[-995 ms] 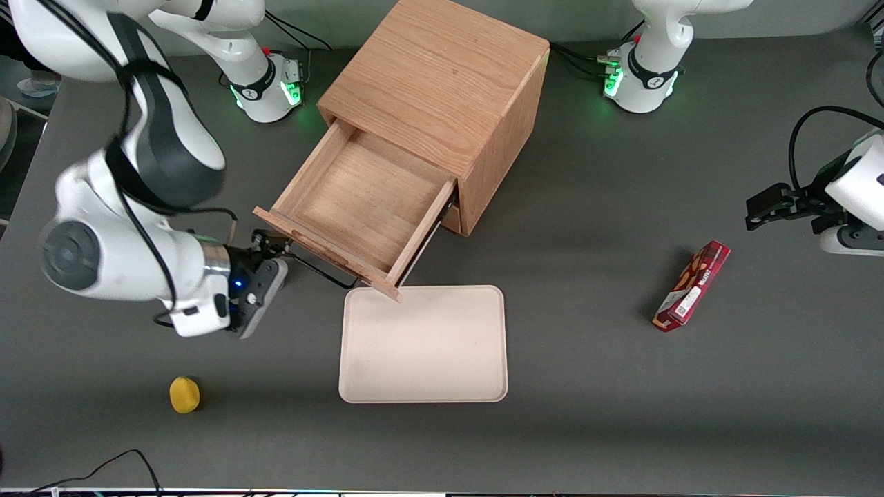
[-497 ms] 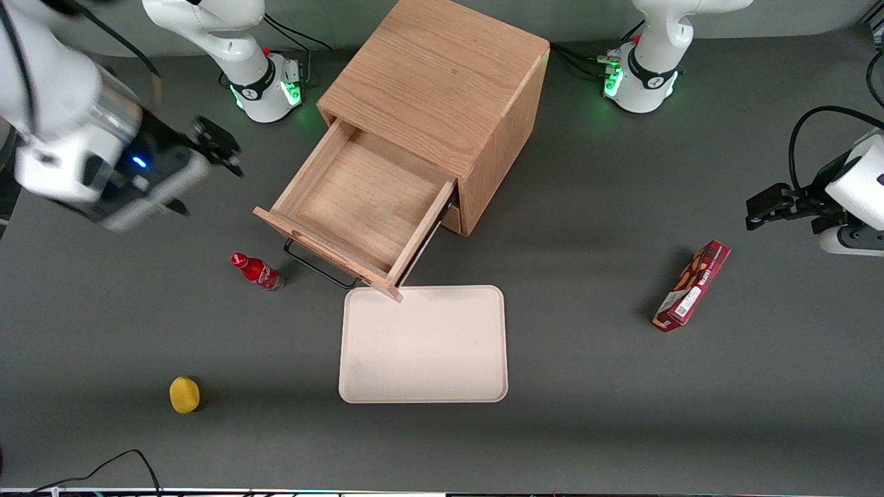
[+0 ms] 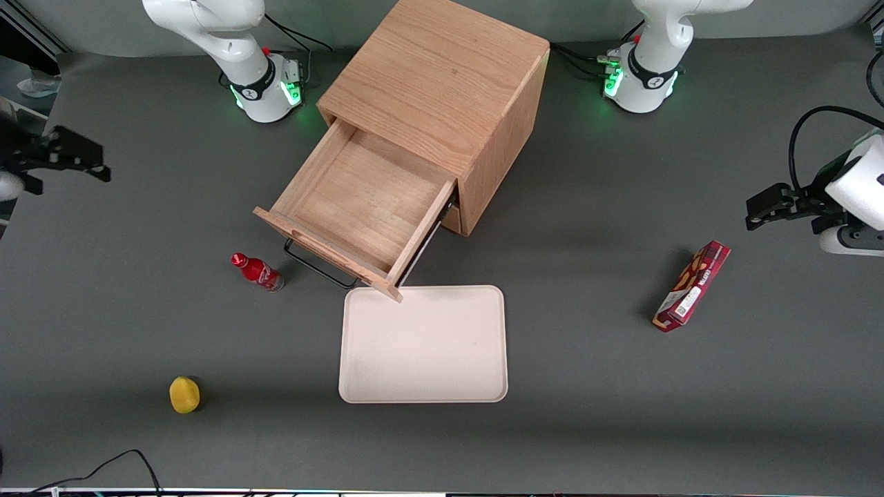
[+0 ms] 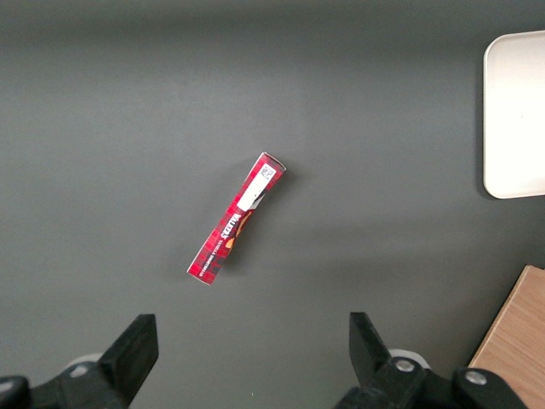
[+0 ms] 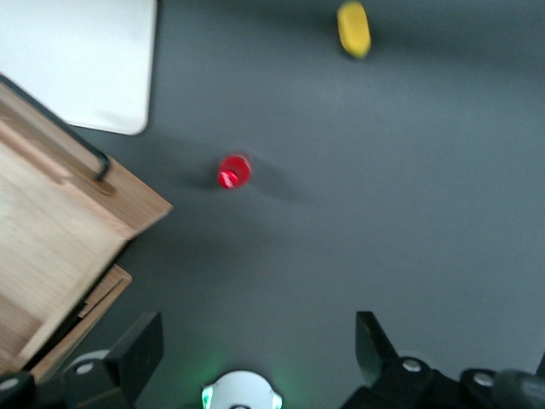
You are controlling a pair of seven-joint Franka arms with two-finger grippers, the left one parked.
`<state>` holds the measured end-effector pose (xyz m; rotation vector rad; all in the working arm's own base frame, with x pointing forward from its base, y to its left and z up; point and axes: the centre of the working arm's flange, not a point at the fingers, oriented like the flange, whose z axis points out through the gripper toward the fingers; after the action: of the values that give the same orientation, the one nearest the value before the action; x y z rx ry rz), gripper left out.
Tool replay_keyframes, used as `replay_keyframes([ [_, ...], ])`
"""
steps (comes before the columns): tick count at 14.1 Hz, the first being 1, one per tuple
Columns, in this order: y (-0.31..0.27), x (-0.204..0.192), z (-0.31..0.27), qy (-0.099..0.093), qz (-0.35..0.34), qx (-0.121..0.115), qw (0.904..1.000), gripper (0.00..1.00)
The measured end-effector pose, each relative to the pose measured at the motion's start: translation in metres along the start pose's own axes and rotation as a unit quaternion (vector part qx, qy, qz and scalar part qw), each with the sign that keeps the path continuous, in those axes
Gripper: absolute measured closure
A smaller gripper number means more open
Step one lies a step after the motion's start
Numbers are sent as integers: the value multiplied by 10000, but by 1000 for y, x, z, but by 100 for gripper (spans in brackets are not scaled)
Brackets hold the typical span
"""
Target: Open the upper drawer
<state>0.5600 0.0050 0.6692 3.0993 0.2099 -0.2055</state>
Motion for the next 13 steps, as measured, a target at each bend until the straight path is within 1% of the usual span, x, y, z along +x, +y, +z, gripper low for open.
replay_keyframes([
  [1,2,2,8,-71,102,33,9999,0],
  [2,0,4,15,-83,302,110,9994,0],
  [4,-6,6,28,-40,695,305,9971,0],
  [5,-9,4,34,24,792,339,9963,0],
  [6,-11,-3,40,117,853,344,9957,0],
  [7,-14,-13,45,248,900,334,9951,0],
  [8,-17,-26,49,385,943,318,9943,0],
  [10,-22,-53,49,592,971,282,9931,0],
  [12,-23,-65,36,788,994,269,9916,0],
  [13,-22,-65,31,844,1007,271,9910,0],
])
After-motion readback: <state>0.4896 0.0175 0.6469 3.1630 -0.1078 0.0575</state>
